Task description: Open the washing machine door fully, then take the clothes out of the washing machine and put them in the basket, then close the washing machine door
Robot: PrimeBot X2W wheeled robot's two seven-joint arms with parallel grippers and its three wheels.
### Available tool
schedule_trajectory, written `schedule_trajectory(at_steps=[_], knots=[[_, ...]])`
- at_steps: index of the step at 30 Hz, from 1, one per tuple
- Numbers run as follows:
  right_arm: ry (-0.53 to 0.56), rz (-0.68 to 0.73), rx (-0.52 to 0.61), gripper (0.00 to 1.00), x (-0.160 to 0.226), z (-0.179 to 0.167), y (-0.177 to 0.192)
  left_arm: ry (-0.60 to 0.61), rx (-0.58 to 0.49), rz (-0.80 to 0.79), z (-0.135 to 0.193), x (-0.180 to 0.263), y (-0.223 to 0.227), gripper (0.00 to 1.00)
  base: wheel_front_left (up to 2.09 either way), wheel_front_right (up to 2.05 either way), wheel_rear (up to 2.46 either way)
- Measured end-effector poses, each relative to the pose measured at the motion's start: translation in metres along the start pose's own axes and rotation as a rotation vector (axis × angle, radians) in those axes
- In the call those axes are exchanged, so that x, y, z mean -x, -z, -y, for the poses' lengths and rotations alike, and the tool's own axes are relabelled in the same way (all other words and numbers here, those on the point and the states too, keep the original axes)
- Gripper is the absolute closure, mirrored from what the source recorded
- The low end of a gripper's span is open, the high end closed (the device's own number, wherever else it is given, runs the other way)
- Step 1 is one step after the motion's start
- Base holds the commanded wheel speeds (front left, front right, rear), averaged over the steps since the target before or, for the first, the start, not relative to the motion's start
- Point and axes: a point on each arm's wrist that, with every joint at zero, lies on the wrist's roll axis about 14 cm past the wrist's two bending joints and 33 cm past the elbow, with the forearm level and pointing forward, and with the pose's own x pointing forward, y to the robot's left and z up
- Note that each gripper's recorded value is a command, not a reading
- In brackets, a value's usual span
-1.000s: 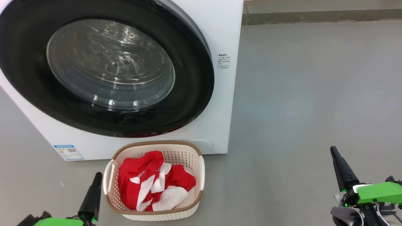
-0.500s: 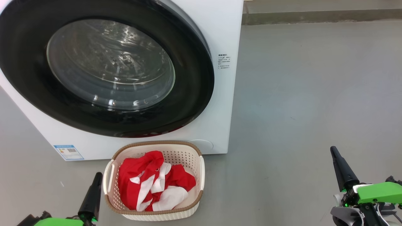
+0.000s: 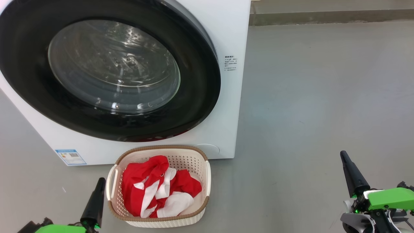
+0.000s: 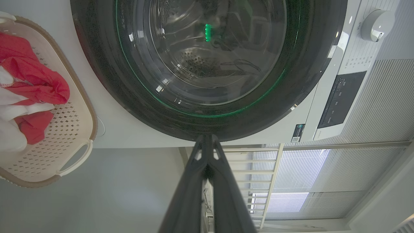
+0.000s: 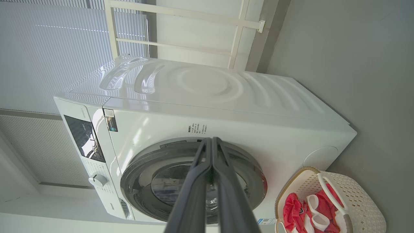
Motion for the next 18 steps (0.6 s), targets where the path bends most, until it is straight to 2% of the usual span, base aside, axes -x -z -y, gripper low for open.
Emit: schedule_trajectory(at_steps=[18], knots=[[0.000,0.000,0.000,1.00,0.0000,0.0000,-0.0001,0.000,0.000,0.000,0.0000,0.0000,0.0000,1.00,0.00,0.00,0.00]])
